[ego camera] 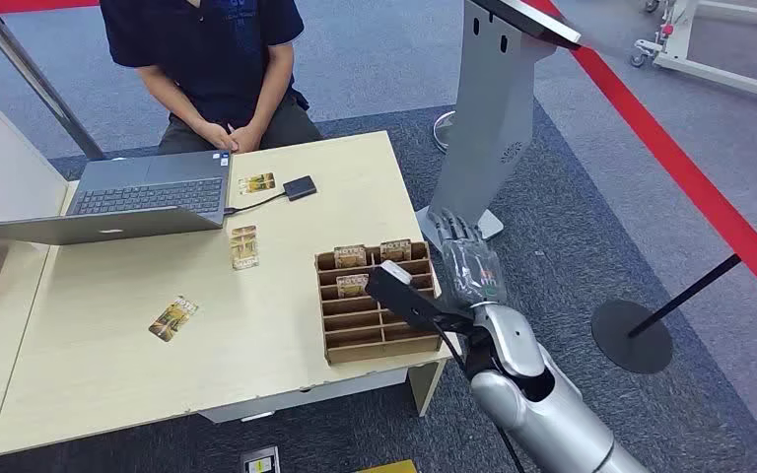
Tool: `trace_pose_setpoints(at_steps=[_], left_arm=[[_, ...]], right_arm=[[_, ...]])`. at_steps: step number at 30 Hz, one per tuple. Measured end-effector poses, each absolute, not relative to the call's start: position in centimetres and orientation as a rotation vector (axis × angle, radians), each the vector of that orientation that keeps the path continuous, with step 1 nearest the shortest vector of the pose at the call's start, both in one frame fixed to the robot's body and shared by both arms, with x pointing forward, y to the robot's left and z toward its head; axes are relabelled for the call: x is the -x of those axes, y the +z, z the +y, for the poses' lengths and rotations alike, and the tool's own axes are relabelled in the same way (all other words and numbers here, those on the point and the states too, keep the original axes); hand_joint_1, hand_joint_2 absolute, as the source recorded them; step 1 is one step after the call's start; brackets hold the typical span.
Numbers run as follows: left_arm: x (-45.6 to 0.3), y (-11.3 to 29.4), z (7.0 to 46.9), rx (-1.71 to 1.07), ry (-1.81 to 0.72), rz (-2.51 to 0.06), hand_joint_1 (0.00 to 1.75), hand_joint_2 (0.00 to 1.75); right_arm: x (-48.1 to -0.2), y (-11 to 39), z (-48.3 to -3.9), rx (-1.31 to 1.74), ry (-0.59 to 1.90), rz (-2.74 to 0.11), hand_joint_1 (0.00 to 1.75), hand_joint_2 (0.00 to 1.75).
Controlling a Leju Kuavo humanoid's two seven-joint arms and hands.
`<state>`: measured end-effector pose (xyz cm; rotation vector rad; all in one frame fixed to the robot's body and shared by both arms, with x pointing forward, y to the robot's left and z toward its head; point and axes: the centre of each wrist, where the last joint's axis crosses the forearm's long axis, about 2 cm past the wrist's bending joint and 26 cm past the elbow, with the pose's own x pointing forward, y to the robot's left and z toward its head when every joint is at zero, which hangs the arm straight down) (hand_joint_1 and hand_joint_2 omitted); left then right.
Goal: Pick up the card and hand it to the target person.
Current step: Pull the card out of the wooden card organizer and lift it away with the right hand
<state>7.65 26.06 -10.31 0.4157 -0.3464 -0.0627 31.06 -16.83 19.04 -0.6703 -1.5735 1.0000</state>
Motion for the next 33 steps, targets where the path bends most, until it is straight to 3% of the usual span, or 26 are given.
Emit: trace_pose_setpoints(at_steps=[10, 20, 27, 33], left_arm=[[-7.7, -10.3, 26.0, -0.416, -0.074, -0.352, 0.0, 0.0], [-7.7, -10.3, 26.0, -0.419, -0.078, -0.354, 0.0, 0.0], [-7.7, -10.3, 26.0, -0.418, -0.077, -0.353, 0.0, 0.0], [-7.7, -10.3, 26.1, -0.42, -0.074, -0.347, 0.0, 0.0]], right_arm=[[-34.7, 19.7, -15.4, 0.671, 1.042, -1.573, 0.25, 1.75], [-37.1, 18.5, -13.9, 0.639, 1.081, -1.504, 0.27, 1.75], [-37.6, 17.0, -13.7, 0.642, 1.099, -1.439, 0.51, 1.75], [-38.0, 16.4, -13.7, 0.653, 1.106, -1.416, 0.57, 1.75]])
